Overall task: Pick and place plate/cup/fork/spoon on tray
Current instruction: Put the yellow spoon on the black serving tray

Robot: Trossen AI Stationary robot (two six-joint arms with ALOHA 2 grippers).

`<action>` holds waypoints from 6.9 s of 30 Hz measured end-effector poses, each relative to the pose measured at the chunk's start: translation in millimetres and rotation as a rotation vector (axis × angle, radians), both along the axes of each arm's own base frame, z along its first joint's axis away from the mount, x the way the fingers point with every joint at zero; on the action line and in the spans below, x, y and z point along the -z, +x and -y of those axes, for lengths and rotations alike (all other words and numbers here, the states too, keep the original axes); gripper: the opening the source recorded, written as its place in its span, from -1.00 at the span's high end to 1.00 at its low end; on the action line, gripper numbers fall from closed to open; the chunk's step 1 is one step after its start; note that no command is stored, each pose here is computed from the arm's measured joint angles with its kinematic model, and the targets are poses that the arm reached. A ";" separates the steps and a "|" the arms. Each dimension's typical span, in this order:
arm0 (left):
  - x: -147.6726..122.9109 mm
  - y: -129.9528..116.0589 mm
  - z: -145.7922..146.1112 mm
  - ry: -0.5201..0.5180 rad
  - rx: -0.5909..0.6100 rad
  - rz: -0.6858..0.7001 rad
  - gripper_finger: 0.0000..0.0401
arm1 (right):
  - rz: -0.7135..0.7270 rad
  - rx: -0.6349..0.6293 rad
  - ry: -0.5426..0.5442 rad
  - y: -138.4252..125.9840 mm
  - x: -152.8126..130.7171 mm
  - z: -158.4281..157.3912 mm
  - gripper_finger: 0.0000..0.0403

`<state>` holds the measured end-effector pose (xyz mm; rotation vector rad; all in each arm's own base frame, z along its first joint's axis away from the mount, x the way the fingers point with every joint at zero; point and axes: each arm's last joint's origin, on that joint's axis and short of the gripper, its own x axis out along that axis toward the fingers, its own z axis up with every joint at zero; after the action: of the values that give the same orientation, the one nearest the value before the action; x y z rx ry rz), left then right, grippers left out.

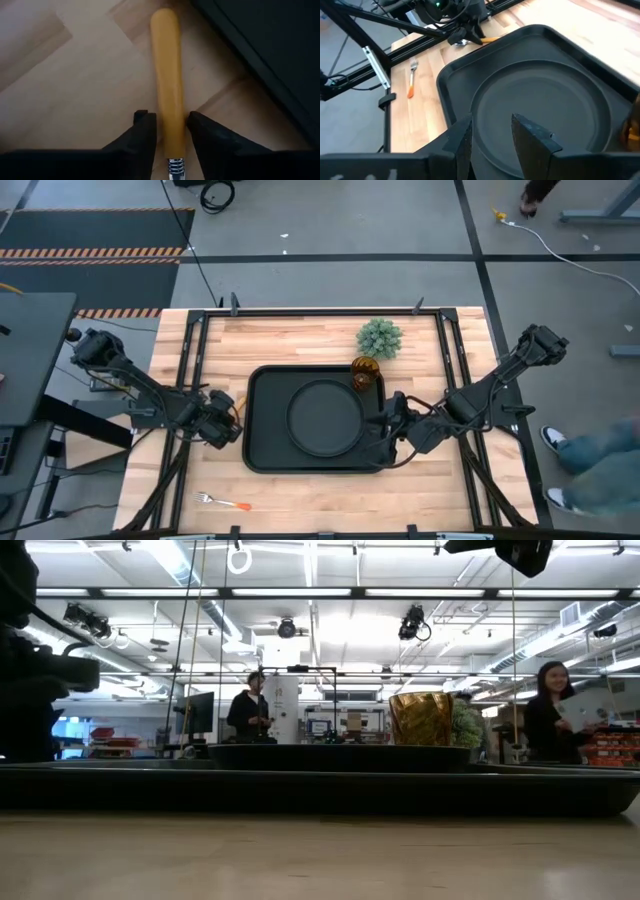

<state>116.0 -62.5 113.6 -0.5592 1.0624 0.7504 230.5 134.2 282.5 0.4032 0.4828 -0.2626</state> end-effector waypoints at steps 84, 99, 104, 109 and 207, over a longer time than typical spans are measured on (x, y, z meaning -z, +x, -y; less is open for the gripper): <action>-24.0 1.0 14.7 -0.526 0.153 -0.403 0.05 | -0.020 -0.066 0.067 -0.4 0.0 -3.7 0.30; -25.3 0.7 17.8 -0.642 0.108 -0.446 -0.54 | -0.039 -0.100 0.077 1.5 0.5 -1.5 0.30; -25.8 -1.8 25.3 -0.675 0.121 -0.460 -0.58 | -0.047 -0.102 0.059 2.4 1.1 0.6 0.30; -24.9 -3.3 31.6 -0.592 0.118 -0.400 -0.58 | -0.048 -0.108 0.050 2.4 1.1 0.7 0.30; -18.1 7.3 -0.6 -0.351 0.246 -0.419 -0.46 | -0.067 -0.127 -0.010 12.7 1.0 18.4 0.30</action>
<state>123.3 -61.9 131.7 -0.5666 1.6390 0.4730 243.3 115.8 281.5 0.3530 0.5701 -0.1557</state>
